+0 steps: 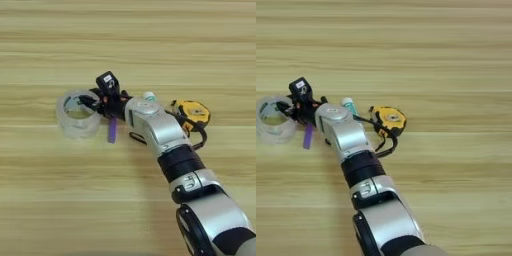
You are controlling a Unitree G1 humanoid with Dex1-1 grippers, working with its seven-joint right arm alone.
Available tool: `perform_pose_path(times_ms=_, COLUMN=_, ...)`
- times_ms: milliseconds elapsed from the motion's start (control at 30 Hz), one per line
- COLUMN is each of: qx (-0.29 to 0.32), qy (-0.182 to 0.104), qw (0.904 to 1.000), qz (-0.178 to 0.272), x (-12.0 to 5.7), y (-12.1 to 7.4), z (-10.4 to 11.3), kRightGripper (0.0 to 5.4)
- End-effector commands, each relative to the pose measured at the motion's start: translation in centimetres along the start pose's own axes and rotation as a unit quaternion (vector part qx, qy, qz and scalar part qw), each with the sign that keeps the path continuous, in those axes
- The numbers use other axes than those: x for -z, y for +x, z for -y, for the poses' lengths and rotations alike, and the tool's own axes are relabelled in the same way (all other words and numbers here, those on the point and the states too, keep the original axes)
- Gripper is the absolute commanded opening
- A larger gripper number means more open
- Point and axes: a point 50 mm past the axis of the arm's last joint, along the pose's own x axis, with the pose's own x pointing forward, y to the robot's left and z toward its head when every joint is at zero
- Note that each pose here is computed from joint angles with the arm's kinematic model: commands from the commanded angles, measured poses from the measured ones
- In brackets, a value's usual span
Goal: Move the objects on the table
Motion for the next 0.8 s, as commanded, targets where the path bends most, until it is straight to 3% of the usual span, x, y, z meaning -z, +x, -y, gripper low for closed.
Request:
perform_pose_path(times_ms=33, qx=0.021, qy=-0.024, qw=0.9992, qz=0.022, x=-1.4, y=-0.2, z=0.5, kRightGripper=1.62)
perform_pose_path(times_ms=400, qx=0.026, qy=-0.019, qw=0.9967, qz=0.075, x=-2.4, y=-1.1, z=0.3, kRightGripper=1.61)
perform_pose_path(times_ms=800, qx=0.052, qy=-0.032, qw=0.9898, qz=0.129, x=-4.4, y=-3.2, z=1.0, kRightGripper=1.56)
